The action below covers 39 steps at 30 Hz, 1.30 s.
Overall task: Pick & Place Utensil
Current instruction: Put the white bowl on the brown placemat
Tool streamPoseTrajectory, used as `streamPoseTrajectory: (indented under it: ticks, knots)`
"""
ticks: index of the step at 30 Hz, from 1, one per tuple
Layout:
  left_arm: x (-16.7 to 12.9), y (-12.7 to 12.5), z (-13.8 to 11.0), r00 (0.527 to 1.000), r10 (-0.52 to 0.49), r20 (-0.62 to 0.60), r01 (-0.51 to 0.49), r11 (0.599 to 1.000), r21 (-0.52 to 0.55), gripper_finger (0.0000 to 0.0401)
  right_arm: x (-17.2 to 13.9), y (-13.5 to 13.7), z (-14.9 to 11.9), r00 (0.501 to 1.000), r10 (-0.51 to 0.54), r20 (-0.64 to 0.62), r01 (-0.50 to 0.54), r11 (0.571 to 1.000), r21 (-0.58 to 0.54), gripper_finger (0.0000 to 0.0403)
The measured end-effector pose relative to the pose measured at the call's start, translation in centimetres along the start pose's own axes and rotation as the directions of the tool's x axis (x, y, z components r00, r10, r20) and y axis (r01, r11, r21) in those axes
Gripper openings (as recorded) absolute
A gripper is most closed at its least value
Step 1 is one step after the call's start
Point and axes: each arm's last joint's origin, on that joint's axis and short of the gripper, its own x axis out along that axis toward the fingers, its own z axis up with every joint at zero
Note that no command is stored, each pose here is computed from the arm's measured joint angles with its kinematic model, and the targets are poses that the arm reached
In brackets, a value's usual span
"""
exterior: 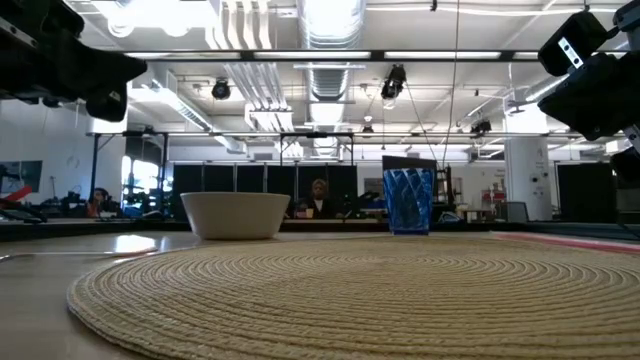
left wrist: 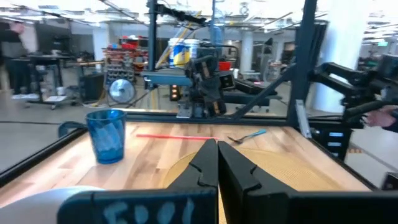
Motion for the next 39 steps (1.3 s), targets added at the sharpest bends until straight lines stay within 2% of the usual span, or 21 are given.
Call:
streamPoseTrajectory:
  ticks: [3,8,12,15,22,27,30,34,39]
  knots:
    - [0.0,0.2,-0.1,0.998,0.055,-0.005,-0.055,0.998,0.001,0.0016,0.0,0.0,0.0,1.0,0.0,0.0,0.0,1.0,0.0,0.0008]
    - [0.1,0.5,-0.1,0.981,0.196,-0.01,-0.196,0.981,0.006,0.0082,0.0,0.0,0.0,1.0,0.0,0.0,0.0,1.0,0.0,0.0008]
    - [0.0,0.9,0.0,0.946,0.325,0.005,-0.325,0.946,-0.001,0.0138,0.0,0.0,0.0,1.0,-0.001,0.0,0.001,1.0,0.0,0.0008]
    - [-0.1,1.1,0.3,0.919,0.393,0.033,-0.391,0.919,-0.05,0.0161,0.0,0.0,0.0,1.0,0.0,0.001,0.0,1.0,0.0,0.0008]
    - [-0.3,1.3,1.8,0.887,0.436,0.15,-0.423,0.899,-0.112,0.017,0.0,0.0,0.0,1.0,-0.002,0.001,0.002,1.0,0.0,0.0008]
    - [-0.4,1.5,3.1,0.854,0.497,0.156,-0.478,0.866,-0.145,0.017,0.0,-0.2,0.1,1.0,-0.018,0.008,0.018,1.0,-0.001,0.0008]
    - [-0.2,1.7,3.8,0.824,0.549,0.142,-0.527,0.834,-0.164,0.017,0.0,-0.2,0.1,1.0,-0.018,0.009,0.018,1.0,-0.001,0.0008]
    - [0.2,1.8,5.3,0.812,0.571,0.126,-0.544,0.816,-0.196,0.017,0.0,-0.2,0.1,1.0,-0.018,0.01,0.018,1.0,-0.003,0.0008]
    - [1.3,2.0,7.0,0.793,0.608,0.035,-0.597,0.788,-0.152,0.017,0.0,-0.2,0.1,1.0,-0.018,0.01,0.018,1.0,-0.003,0.0008]
